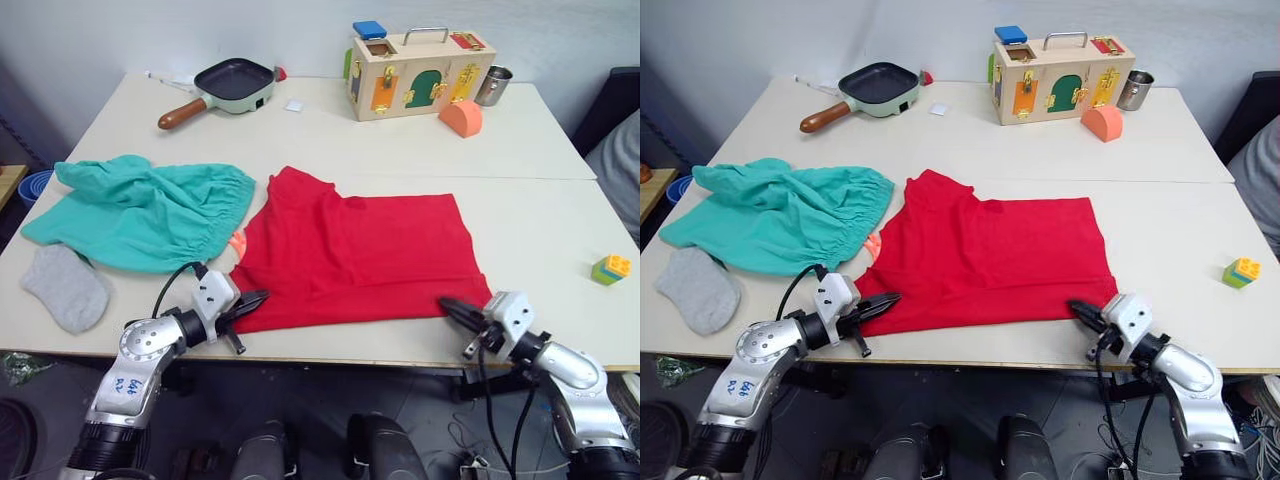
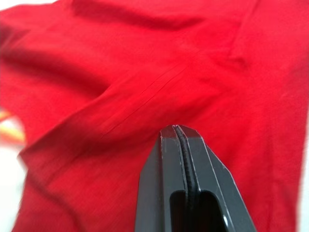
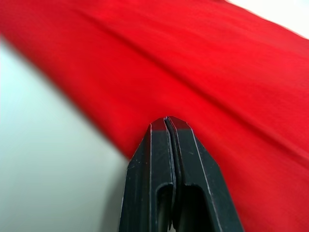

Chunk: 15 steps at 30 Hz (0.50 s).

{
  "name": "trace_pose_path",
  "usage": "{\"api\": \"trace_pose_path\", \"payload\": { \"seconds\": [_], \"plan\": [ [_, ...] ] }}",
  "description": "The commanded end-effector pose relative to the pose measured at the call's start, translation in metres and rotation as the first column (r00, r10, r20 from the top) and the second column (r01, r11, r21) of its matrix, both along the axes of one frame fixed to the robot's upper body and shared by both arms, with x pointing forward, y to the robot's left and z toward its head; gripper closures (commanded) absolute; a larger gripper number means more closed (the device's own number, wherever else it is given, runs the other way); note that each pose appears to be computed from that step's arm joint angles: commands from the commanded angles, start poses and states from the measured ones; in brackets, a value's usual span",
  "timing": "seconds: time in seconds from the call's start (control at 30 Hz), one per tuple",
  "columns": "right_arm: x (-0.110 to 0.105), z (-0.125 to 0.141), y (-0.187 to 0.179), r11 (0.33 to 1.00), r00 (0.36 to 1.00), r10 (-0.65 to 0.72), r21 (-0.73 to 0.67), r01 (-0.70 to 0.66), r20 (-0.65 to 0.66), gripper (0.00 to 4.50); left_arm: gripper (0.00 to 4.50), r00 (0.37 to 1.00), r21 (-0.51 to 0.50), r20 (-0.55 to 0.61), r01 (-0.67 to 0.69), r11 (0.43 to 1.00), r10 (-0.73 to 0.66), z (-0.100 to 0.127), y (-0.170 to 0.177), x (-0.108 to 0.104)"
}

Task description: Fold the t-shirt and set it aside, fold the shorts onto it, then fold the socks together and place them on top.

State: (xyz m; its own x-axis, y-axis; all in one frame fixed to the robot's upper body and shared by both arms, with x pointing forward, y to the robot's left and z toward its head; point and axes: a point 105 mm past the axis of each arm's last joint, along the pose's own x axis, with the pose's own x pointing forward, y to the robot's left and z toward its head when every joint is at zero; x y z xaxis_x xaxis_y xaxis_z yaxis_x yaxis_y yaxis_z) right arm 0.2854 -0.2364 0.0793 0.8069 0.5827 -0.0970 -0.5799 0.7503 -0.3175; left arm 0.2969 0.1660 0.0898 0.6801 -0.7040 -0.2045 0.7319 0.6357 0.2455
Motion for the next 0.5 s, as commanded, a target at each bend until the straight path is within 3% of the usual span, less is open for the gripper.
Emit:
{"api": "trace_pose_path", "payload": {
  "seconds": [0.03, 0.3, 0.4, 0.5],
  "plan": [
    [-0.006, 0.0, -0.037, 0.998, 0.999, -0.054, -0.041, 0.054, 0.0, 4.5, 4.47, 0.995, 0.047, -0.025, -0.097, 0.994, 0.098, -0.011, 0.026, 0.001],
    [-0.005, 0.007, -0.098, 0.97, 0.971, -0.238, -0.037, 0.239, 0.036, 4.5, 4.47, 0.991, -0.009, 0.024, -0.131, 0.991, 0.132, -0.002, 0.038, 0.003],
    [0.0, 0.037, -0.09, 0.975, 0.983, -0.177, 0.147, 0.166, 0.059, 4.5, 4.47, 0.992, -0.101, 0.082, -0.092, 0.991, 0.1, 0.023, 0.043, -0.002],
    [-0.007, 0.053, -0.07, 0.993, 0.999, 0.002, 0.116, -0.005, 0.032, 4.33, 3.85, 0.995, -0.096, 0.098, 0.032, 0.995, -0.023, 0.039, 0.045, -0.02]
  ]
}}
